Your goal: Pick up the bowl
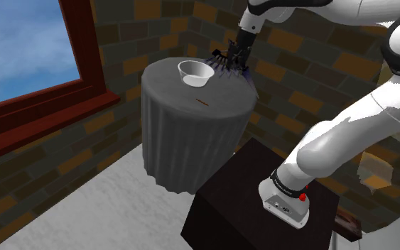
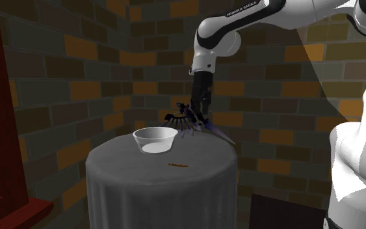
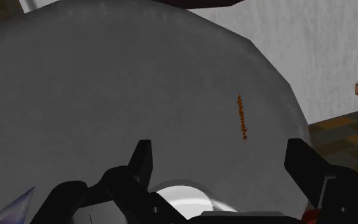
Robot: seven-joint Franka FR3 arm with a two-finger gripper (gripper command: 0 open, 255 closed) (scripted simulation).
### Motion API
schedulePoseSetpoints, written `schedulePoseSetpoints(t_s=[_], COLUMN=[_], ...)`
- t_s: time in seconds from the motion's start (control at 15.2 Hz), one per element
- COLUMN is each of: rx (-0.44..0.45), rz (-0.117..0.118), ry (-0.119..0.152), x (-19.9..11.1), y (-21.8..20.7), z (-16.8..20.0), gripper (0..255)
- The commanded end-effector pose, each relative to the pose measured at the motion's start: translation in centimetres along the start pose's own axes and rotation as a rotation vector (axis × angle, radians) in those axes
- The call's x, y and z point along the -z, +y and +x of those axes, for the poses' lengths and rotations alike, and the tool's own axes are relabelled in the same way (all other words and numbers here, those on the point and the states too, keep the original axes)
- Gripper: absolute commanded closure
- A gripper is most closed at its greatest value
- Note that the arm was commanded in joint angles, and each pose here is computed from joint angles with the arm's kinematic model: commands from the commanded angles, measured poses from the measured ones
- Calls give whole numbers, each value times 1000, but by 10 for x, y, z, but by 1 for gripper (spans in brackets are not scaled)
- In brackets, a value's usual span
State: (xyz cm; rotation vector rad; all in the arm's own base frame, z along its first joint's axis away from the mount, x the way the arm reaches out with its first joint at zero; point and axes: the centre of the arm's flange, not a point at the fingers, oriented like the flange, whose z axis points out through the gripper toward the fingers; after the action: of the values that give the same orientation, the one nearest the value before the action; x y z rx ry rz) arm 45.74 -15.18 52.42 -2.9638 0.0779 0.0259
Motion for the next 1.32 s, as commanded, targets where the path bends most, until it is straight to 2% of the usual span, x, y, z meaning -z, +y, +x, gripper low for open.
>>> schedulePoseSetpoints(t_s=[0.0, 1.12, 1.25], rx=[10, 85, 86], rz=[12, 121, 123], ry=[6, 51, 51], x=[-6, -58, -64], y=[17, 133, 136], z=[24, 213, 216], gripper=[0, 0, 0])
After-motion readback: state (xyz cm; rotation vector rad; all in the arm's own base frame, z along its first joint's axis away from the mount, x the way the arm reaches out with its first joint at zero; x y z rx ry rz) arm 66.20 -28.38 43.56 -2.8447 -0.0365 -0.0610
